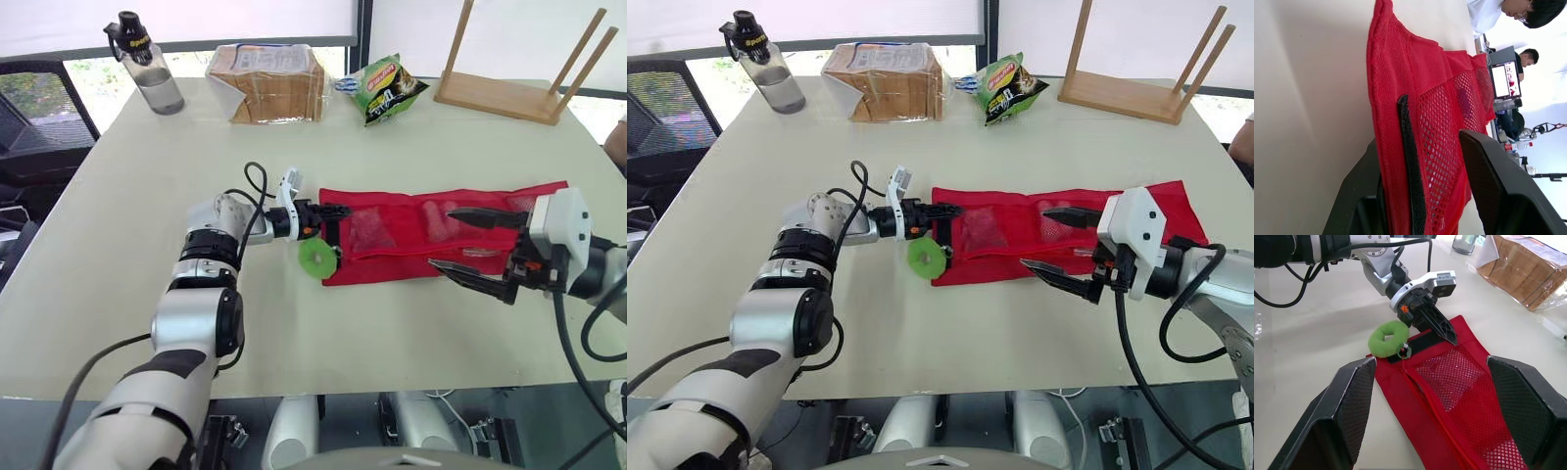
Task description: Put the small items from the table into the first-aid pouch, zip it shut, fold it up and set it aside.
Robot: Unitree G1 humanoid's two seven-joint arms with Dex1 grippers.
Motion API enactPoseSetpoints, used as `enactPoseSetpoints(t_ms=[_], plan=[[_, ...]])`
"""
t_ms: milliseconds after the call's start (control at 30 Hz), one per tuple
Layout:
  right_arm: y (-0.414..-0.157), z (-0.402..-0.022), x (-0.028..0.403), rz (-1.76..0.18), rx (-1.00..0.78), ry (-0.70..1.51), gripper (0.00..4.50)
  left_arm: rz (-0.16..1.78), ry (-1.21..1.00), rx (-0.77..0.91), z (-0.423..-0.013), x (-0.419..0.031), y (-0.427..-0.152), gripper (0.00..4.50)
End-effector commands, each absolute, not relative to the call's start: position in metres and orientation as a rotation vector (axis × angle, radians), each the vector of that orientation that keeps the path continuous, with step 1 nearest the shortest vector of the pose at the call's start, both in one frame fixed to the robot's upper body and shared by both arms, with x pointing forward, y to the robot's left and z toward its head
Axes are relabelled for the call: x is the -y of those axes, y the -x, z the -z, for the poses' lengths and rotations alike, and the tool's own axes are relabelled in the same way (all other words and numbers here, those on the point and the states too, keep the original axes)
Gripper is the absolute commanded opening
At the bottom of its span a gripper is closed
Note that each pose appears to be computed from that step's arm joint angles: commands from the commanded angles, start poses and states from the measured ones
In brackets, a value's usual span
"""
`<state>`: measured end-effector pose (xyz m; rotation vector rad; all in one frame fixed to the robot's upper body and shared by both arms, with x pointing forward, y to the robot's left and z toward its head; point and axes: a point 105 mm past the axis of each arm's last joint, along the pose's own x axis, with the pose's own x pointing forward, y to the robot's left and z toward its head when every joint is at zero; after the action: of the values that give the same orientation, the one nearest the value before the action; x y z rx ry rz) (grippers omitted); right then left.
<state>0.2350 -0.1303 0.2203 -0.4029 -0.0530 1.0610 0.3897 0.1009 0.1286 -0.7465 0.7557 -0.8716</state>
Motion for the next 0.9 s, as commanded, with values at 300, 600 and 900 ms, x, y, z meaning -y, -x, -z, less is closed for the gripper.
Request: enactPoseSetpoints(t_ms=[300,600,900], plan=[[-0.244,-0.201,0.086,-1.218,-0.069,0.288,3.84,0.923,0.796,-0.749,-0.139,-0.115,-0.365,0.02],[-0.276,-0.154,0.011,-1.270,-0.235,0.232,3.84,0.911,0.798,-0.670,-0.141,-0.105,-0.353,0.02],[-0.301,-0.139,-0.018,-1.241,-0.310,0.242,3.84,0.889,0.812,-0.635,-0.142,-0.101,-0.350,0.02]])
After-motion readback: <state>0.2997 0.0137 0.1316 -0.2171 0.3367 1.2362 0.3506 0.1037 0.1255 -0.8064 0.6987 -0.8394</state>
